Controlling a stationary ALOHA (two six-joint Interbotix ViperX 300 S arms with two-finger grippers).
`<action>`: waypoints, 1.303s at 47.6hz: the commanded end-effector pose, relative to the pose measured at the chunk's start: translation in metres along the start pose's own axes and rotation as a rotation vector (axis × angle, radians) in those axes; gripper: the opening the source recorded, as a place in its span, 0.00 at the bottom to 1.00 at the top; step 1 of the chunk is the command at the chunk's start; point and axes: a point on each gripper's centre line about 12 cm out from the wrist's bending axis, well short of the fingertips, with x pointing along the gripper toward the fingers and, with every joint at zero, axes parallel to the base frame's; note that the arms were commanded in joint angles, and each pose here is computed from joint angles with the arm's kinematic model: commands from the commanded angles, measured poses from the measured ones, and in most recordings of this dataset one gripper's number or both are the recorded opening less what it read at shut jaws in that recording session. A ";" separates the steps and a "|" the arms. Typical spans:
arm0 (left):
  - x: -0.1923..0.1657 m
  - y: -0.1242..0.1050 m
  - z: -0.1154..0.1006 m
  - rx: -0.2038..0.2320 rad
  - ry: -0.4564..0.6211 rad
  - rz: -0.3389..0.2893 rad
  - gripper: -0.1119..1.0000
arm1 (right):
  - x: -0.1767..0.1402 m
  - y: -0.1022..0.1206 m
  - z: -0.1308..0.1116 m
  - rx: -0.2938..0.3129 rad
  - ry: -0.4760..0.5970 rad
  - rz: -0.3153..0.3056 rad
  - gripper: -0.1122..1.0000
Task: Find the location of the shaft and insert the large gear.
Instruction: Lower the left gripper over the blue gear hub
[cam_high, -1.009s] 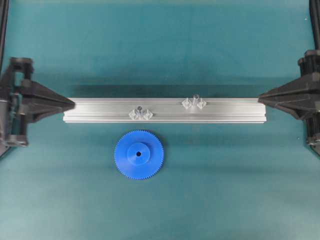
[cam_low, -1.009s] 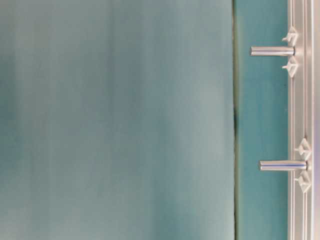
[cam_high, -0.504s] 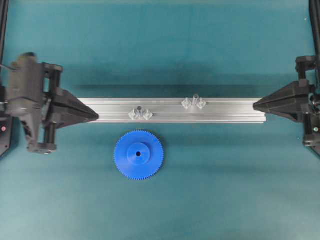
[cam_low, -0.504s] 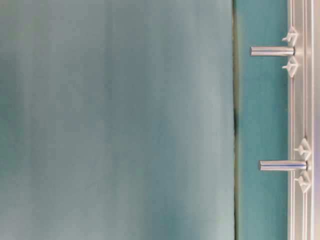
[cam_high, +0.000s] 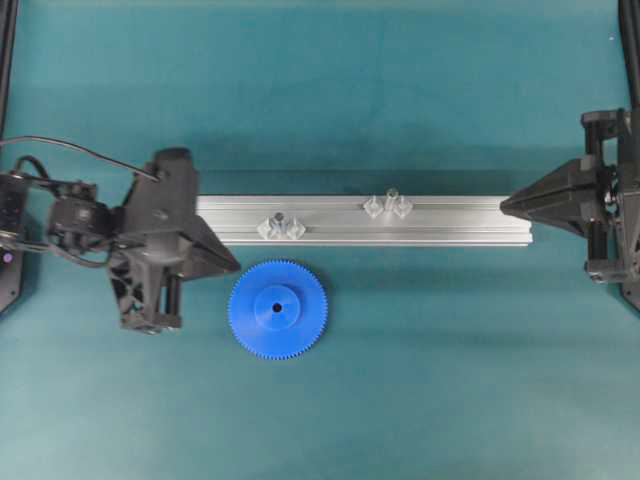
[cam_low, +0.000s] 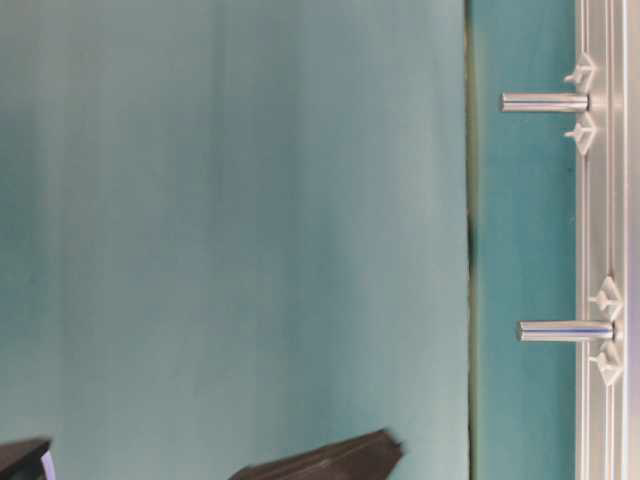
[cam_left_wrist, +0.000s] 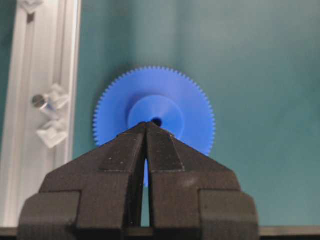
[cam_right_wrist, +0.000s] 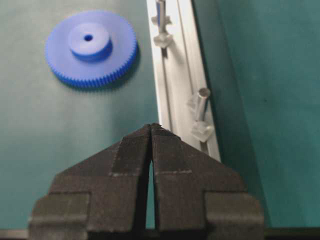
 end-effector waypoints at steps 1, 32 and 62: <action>0.007 -0.008 0.006 0.013 -0.010 -0.019 0.12 | -0.001 -0.002 0.001 0.008 -0.007 -0.009 0.13; 0.079 -0.008 -0.030 -0.105 0.197 0.011 0.94 | -0.008 -0.010 -0.020 0.029 0.055 -0.042 0.13; 0.108 -0.006 -0.045 -0.094 0.289 0.028 0.94 | -0.011 -0.010 -0.022 0.031 0.043 -0.044 0.13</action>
